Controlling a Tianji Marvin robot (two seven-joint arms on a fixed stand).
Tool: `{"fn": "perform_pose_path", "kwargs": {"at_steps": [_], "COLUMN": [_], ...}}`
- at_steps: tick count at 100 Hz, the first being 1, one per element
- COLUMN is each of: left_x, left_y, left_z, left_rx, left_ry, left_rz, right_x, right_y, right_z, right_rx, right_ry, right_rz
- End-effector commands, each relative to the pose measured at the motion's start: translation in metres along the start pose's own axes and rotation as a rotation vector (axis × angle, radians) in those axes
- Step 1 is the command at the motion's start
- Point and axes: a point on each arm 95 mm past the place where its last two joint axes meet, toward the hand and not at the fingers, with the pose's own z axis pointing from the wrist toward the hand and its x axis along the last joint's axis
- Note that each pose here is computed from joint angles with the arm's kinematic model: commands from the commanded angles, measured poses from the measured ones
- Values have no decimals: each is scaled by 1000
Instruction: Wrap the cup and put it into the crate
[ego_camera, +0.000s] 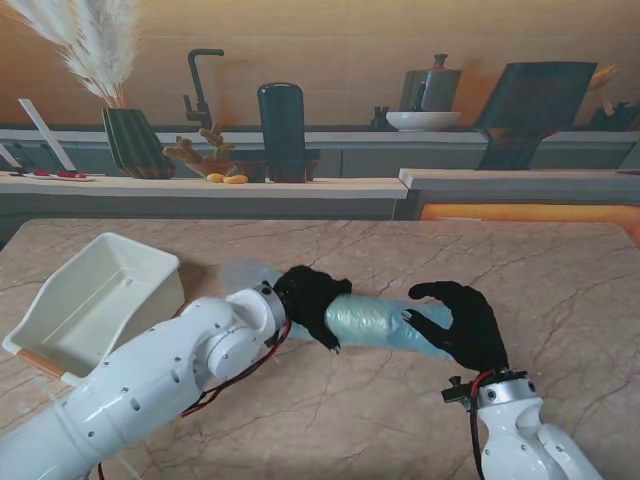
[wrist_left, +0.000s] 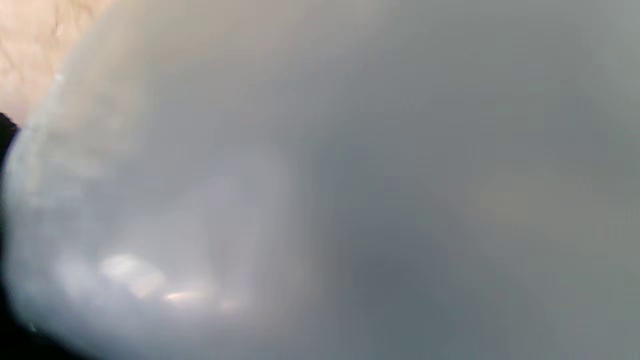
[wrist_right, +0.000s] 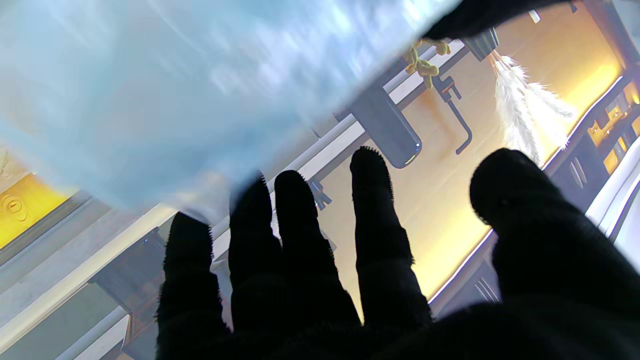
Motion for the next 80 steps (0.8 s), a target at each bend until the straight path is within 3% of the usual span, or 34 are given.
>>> {"fn": "perform_pose_path", "kwargs": {"at_steps": [1, 17, 32, 42, 56, 80], "left_x": [-6, -27, -62, -87, -121, -170], "left_y": [-31, -77, -113, -125, -123, -91], "left_z": [-5, -31, -65, -90, -123, -166], "left_rx": [54, 104, 133, 125, 88, 51], "left_ry": [-7, -79, -173, -253, -362, -571], "left_rz": [5, -29, 124, 213, 296, 398], "right_x": [3, 3, 2, 2, 1, -1], "right_y": [-1, 0, 0, 1, 3, 5], "right_z": [-2, -2, -3, -4, -9, -12], "right_rx": [-10, -15, -15, -25, -54, -77], "right_ry": [-4, -6, -9, -10, -9, -14], "right_rz": [10, 7, 9, 7, -7, -26]}}
